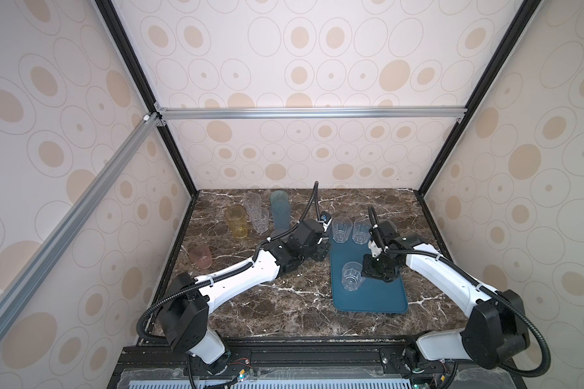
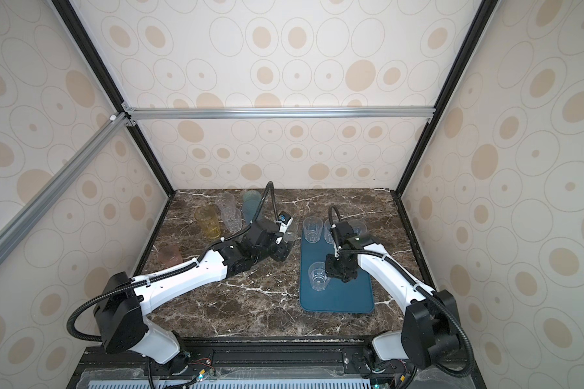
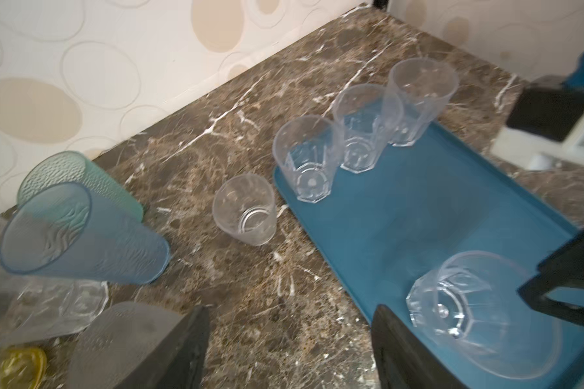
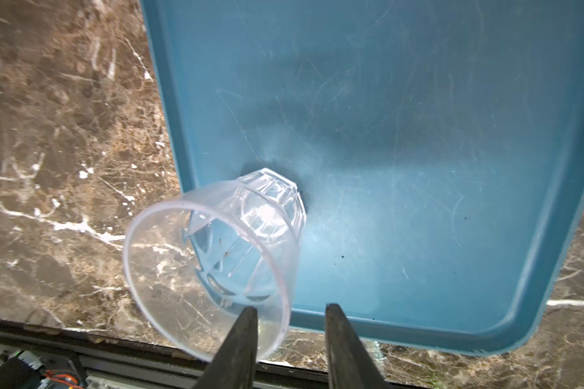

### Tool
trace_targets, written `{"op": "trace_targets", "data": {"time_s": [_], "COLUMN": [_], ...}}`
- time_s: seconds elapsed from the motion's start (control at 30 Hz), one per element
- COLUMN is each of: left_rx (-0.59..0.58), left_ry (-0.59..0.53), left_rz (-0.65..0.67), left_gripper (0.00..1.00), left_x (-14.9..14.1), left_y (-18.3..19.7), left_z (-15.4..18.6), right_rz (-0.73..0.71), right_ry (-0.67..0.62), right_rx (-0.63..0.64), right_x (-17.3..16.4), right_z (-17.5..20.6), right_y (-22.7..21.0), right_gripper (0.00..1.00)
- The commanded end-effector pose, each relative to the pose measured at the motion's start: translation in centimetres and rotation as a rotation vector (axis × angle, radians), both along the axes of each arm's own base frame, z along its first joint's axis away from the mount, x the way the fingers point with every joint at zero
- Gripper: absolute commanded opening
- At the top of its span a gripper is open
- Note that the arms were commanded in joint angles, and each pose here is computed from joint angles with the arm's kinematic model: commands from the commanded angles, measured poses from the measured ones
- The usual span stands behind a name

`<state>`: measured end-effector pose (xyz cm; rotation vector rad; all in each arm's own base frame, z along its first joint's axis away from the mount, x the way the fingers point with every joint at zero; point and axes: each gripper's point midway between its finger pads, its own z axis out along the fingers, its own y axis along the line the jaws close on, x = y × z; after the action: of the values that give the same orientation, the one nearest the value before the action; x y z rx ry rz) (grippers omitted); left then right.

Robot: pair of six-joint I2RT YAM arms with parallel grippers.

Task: Place the glasses into the tray
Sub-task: Place the glass on the tray, then move the glass to the tray.

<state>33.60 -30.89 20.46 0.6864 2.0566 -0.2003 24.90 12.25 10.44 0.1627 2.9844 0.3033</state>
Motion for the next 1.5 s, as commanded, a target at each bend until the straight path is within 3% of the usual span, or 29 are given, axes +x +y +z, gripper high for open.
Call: {"op": "trace_targets", "data": {"time_s": [0.0,0.3,0.57,1.13,1.47], "left_rx": [-0.083,-0.076,-0.075,-0.074,-0.072], "left_ry": [-0.108,-0.051,-0.014,-0.009,-0.001], "left_rz": [0.094,0.162,0.218,0.240,0.249], "left_gripper": [0.81,0.81,0.81,0.81,0.80], "left_x": [1.3,2.0,2.7,2.8,2.7], "left_y": [1.7,3.5,5.1,6.8,7.4], "left_z": [3.1,0.6,-0.5,-1.0,-1.4], "right_rz": [0.022,0.051,0.046,0.060,0.064], "right_ry": [-0.003,-0.006,-0.045,-0.077,-0.070], "right_rx": [-0.066,-0.127,-0.129,-0.226,-0.240], "right_x": [0.3,1.0,3.1,9.6,10.9], "right_z": [0.0,-0.5,0.5,0.7,0.2], "right_y": [-0.4,-0.1,0.6,1.8,2.2], "right_gripper": [0.30,0.14,0.08,0.07,0.10]}}
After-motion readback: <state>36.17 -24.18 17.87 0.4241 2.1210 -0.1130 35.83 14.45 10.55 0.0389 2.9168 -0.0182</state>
